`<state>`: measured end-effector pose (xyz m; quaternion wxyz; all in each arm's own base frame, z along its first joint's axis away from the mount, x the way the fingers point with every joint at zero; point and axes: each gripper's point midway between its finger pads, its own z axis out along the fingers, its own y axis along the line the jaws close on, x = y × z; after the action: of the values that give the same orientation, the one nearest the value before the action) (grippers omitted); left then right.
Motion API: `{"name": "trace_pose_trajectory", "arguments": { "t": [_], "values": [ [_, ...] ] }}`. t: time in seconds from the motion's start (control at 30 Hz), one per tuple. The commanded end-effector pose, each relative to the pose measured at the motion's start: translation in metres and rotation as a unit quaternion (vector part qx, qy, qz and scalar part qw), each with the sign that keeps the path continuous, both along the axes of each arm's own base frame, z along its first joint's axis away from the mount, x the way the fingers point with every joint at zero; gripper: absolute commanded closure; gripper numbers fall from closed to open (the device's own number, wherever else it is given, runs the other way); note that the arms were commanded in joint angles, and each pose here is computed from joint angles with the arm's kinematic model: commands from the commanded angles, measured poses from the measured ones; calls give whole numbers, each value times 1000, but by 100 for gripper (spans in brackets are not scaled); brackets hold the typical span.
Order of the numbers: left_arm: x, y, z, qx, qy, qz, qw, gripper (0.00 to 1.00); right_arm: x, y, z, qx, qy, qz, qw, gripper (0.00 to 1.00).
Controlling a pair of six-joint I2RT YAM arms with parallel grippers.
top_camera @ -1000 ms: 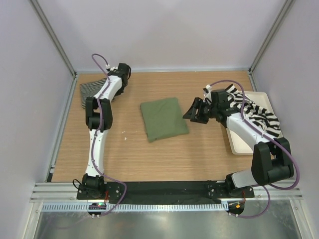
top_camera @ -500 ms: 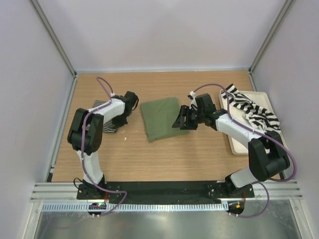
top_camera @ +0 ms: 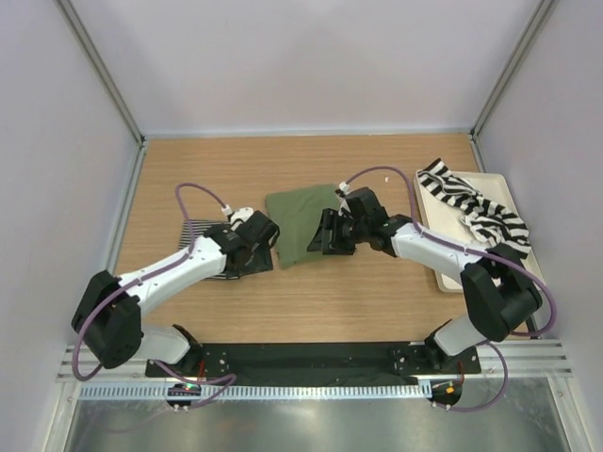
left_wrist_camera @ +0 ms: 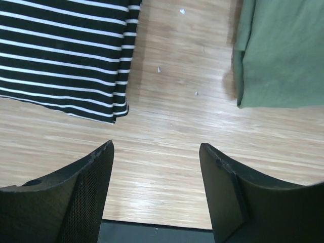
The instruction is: Fold and stack the tank tops
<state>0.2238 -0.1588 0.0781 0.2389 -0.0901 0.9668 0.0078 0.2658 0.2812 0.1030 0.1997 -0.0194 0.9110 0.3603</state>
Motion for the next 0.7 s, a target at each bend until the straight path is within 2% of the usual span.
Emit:
{"name": "trace_pose_trajectory", "arguments": {
  "t": [0.0, 0.03, 0.07, 0.13, 0.2, 0.3, 0.4, 0.43, 0.53, 0.67],
  "values": [
    [9, 12, 29, -73, -43, 42, 996, 30, 5, 40, 15, 33, -22, -4, 999, 40],
    [20, 32, 40, -105, -60, 74, 990, 30, 6, 46, 11, 38, -15, -8, 999, 39],
    [18, 33, 39, -149, -53, 77, 985, 31, 6, 53, 11, 48, -15, -12, 999, 36],
    [24, 66, 55, -185, -89, 130, 970, 30, 10, 75, 14, 70, -24, -22, 997, 34],
    [25, 77, 67, -208, -111, 143, 961, 30, 16, 95, 24, 78, -39, -26, 996, 33],
    [28, 101, 89, -236, -136, 173, 946, 28, 13, 137, 9, 80, -25, -27, 996, 33],
    [23, 104, 91, -268, -105, 164, 943, 29, 18, 166, 13, 108, -27, -26, 993, 31],
    [24, 113, 93, -273, -108, 176, 940, 30, 18, 173, -3, 98, -17, -24, 995, 30],
    [21, 123, 100, -271, -118, 176, 939, 30, 19, 196, -12, 94, -20, -30, 995, 29],
    [15, 121, 108, -273, -130, 166, 939, 30, 27, 212, -29, 80, -20, -48, 995, 29]
  ]
}}
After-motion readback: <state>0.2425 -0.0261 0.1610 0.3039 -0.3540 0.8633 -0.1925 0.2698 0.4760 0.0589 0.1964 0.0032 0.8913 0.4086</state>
